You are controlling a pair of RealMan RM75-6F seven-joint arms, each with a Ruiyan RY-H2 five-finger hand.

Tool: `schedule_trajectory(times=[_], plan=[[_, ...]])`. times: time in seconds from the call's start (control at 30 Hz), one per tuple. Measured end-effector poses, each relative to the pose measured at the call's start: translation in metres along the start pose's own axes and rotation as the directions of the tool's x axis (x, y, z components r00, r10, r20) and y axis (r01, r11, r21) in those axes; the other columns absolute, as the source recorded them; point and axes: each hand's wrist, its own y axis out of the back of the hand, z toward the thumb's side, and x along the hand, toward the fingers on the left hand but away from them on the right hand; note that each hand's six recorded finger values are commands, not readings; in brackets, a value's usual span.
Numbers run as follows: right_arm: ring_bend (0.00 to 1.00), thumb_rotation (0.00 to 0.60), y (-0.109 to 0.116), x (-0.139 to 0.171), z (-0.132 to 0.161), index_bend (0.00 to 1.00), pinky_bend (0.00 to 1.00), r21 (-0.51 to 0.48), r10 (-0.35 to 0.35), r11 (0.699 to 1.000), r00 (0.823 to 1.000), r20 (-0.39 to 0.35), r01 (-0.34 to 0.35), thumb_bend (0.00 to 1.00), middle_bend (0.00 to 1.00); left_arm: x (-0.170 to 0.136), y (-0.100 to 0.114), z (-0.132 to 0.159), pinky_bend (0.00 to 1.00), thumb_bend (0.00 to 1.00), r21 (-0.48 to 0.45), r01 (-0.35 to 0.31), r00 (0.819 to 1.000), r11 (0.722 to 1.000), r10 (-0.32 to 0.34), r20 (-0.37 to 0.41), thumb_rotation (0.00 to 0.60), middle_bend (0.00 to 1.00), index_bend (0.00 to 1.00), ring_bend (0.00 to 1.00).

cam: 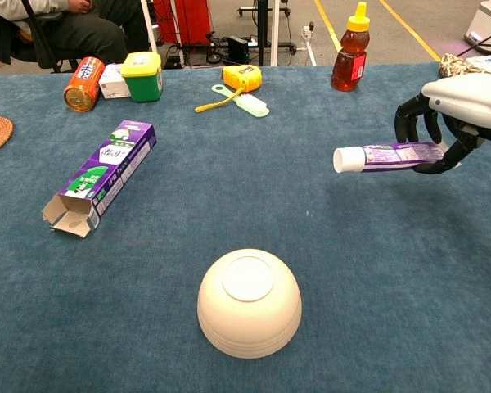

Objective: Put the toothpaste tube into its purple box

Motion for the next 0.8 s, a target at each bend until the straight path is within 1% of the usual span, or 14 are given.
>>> schedule_trajectory(times=[0.07, 0.13, 0.17, 0.27, 0.37, 0.4, 0.47, 0.5, 0.57, 0.6, 0.67, 0.7, 0.77, 0.8], plan=[[0.58, 0.600, 0.002, 0.002, 0.001, 0.60, 0.64, 0.015, -0.003, 1.000, 1.000, -0.004, 0.003, 0.50, 0.61, 0.011, 0.002, 0.009, 0.06, 0.06, 0.031, 0.003, 0.998, 1.000, -0.004, 0.055, 0.600, 0.00, 0.00, 0.00], [0.59, 0.600, 0.005, 0.003, 0.000, 0.60, 0.64, 0.058, -0.015, 0.998, 1.000, -0.002, 0.015, 0.50, 0.62, 0.028, 0.003, 0.022, 0.06, 0.06, 0.077, 0.005, 0.990, 0.997, -0.016, 0.141, 0.600, 0.00, 0.00, 0.00], [0.59, 0.600, 0.007, 0.003, -0.001, 0.61, 0.64, 0.075, -0.019, 0.997, 1.000, 0.000, 0.019, 0.50, 0.62, 0.035, 0.003, 0.028, 0.06, 0.06, 0.101, 0.001, 0.983, 0.995, -0.019, 0.181, 0.600, 0.00, 0.00, 0.00], [0.59, 0.600, 0.013, 0.005, -0.004, 0.61, 0.64, 0.111, -0.034, 0.993, 0.999, 0.013, 0.032, 0.51, 0.62, 0.056, 0.005, 0.045, 0.06, 0.03, 0.173, -0.041, 0.949, 0.984, -0.016, 0.314, 0.600, 0.00, 0.00, 0.00], [0.59, 0.600, 0.019, 0.004, -0.010, 0.61, 0.65, 0.119, -0.046, 0.992, 0.998, 0.035, 0.041, 0.51, 0.62, 0.075, 0.004, 0.057, 0.06, 0.00, 0.223, -0.085, 0.901, 0.971, -0.020, 0.433, 0.600, 0.00, 0.00, 0.00], [0.59, 0.600, 0.021, 0.004, -0.013, 0.61, 0.65, 0.123, -0.052, 0.991, 0.998, 0.043, 0.046, 0.51, 0.62, 0.083, 0.004, 0.061, 0.06, 0.00, 0.236, -0.098, 0.879, 0.967, -0.028, 0.476, 0.600, 0.00, 0.00, 0.00], [0.59, 0.600, 0.024, 0.004, -0.016, 0.61, 0.65, 0.127, -0.059, 0.991, 0.997, 0.054, 0.052, 0.51, 0.62, 0.093, 0.002, 0.068, 0.06, 0.00, 0.258, -0.114, 0.844, 0.959, -0.043, 0.534, 0.600, 0.00, 0.00, 0.00], [0.59, 0.600, 0.026, 0.004, -0.018, 0.61, 0.65, 0.127, -0.062, 0.990, 0.996, 0.061, 0.054, 0.51, 0.62, 0.099, 0.001, 0.072, 0.07, 0.00, 0.279, -0.129, 0.820, 0.951, -0.056, 0.570, 0.600, 0.00, 0.00, 0.00], [0.59, 0.600, 0.028, 0.003, -0.022, 0.61, 0.65, 0.129, -0.067, 0.990, 0.995, 0.075, 0.057, 0.51, 0.62, 0.107, 0.000, 0.078, 0.07, 0.00, 0.318, -0.161, 0.780, 0.934, -0.077, 0.621, 0.600, 0.00, 0.00, 0.00], [0.59, 0.600, 0.030, 0.003, -0.026, 0.61, 0.65, 0.131, -0.071, 0.990, 0.994, 0.086, 0.059, 0.51, 0.62, 0.112, -0.001, 0.081, 0.08, 0.00, 0.348, -0.189, 0.751, 0.918, -0.093, 0.654, 0.600, 0.00, 0.00, 0.00], [0.59, 0.600, 0.032, 0.003, -0.031, 0.61, 0.65, 0.131, -0.074, 0.990, 0.992, 0.103, 0.060, 0.51, 0.62, 0.119, -0.003, 0.086, 0.08, 0.00, 0.396, -0.239, 0.705, 0.887, -0.122, 0.698, 0.600, 0.00, 0.00, 0.00], [0.59, 0.600, 0.033, 0.003, -0.034, 0.61, 0.65, 0.130, -0.075, 0.990, 0.991, 0.112, 0.060, 0.51, 0.62, 0.125, -0.004, 0.089, 0.08, 0.01, 0.425, -0.270, 0.677, 0.864, -0.143, 0.721, 0.600, 0.00, 0.00, 0.00], [0.59, 0.600, 0.034, 0.003, -0.036, 0.61, 0.65, 0.129, -0.072, 0.990, 0.990, 0.118, 0.057, 0.51, 0.62, 0.133, -0.006, 0.092, 0.09, 0.01, 0.462, -0.314, 0.642, 0.829, -0.172, 0.747, 0.600, 0.00, 0.00, 0.00], [0.59, 0.600, 0.034, 0.003, -0.036, 0.61, 0.65, 0.126, -0.070, 0.990, 0.990, 0.119, 0.055, 0.51, 0.62, 0.138, -0.007, 0.095, 0.09, 0.01, 0.482, -0.342, 0.618, 0.807, -0.194, 0.762, 0.600, 0.00, 0.00, 0.00]])
